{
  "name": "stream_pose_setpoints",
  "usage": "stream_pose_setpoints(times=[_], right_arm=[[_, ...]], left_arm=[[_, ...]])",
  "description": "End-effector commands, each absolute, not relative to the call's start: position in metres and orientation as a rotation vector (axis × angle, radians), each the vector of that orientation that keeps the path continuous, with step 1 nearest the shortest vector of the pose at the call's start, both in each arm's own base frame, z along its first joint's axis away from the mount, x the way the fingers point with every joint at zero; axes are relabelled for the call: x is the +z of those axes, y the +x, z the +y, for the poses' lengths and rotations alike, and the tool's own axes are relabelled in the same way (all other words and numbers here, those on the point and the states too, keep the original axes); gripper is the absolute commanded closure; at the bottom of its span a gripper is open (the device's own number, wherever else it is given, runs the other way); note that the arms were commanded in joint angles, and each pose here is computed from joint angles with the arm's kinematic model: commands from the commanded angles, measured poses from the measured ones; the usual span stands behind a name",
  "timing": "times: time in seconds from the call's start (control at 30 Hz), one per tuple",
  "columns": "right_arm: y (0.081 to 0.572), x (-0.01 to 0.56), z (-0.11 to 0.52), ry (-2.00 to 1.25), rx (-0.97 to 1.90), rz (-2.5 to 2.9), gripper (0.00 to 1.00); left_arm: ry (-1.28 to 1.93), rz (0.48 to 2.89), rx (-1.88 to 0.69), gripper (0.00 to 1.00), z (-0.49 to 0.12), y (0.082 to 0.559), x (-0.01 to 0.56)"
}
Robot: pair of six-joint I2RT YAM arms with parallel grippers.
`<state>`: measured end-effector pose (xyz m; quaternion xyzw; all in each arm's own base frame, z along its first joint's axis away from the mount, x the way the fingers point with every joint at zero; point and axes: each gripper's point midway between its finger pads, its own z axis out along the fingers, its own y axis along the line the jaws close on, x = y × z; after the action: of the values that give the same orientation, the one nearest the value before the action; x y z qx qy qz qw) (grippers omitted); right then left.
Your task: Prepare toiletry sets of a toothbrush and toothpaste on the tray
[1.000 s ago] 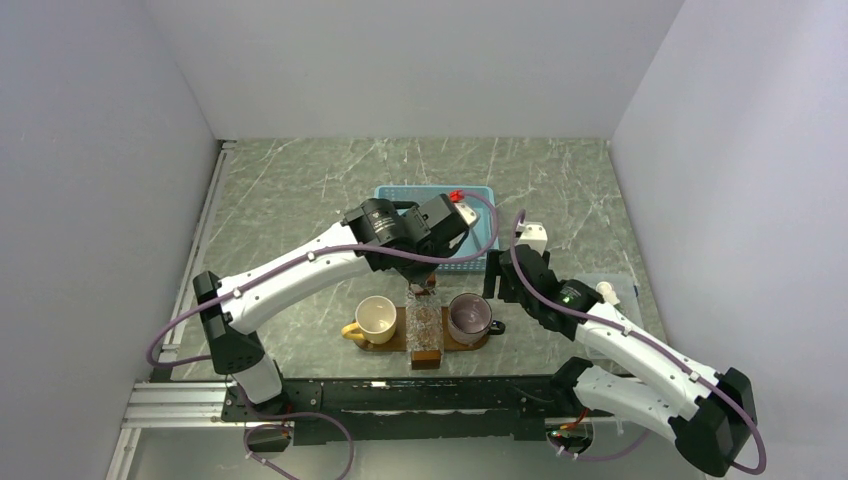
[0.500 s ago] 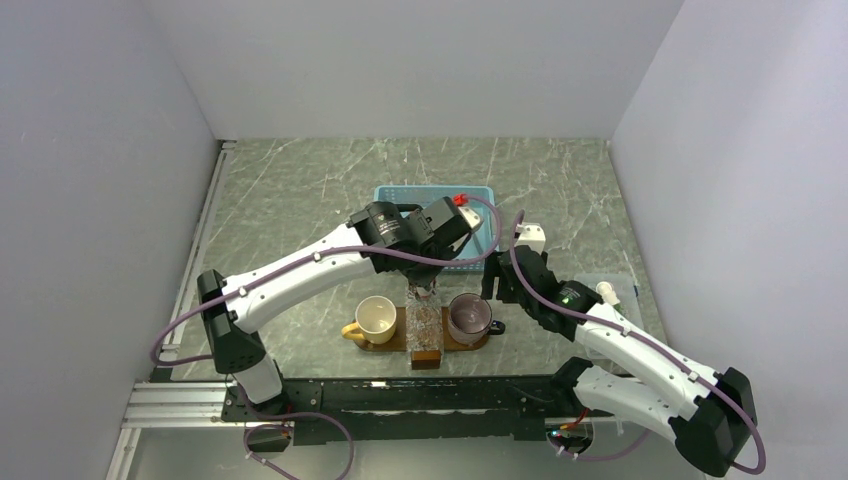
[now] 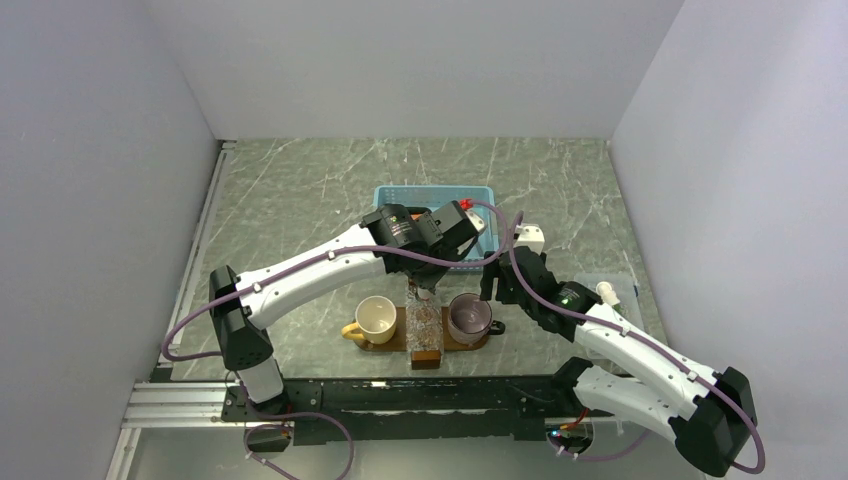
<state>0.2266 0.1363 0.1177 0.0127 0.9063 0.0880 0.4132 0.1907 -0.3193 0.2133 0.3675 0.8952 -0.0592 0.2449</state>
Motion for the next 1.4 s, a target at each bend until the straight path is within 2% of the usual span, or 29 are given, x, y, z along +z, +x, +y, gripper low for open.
stream_pose_setpoints(times=[0.0, 1.37], right_arm=[[0.232, 0.124, 0.141, 0.038, 0.249, 2.245, 0.21], [0.232, 0.121, 0.144, 0.024, 0.254, 2.262, 0.21]], left_arm=[[0.993, 2.409, -0.195, 1.0, -0.322, 0.194, 0.22], [0.975, 2.453, -0.256, 1.0, -0.32, 0.196, 0.19]])
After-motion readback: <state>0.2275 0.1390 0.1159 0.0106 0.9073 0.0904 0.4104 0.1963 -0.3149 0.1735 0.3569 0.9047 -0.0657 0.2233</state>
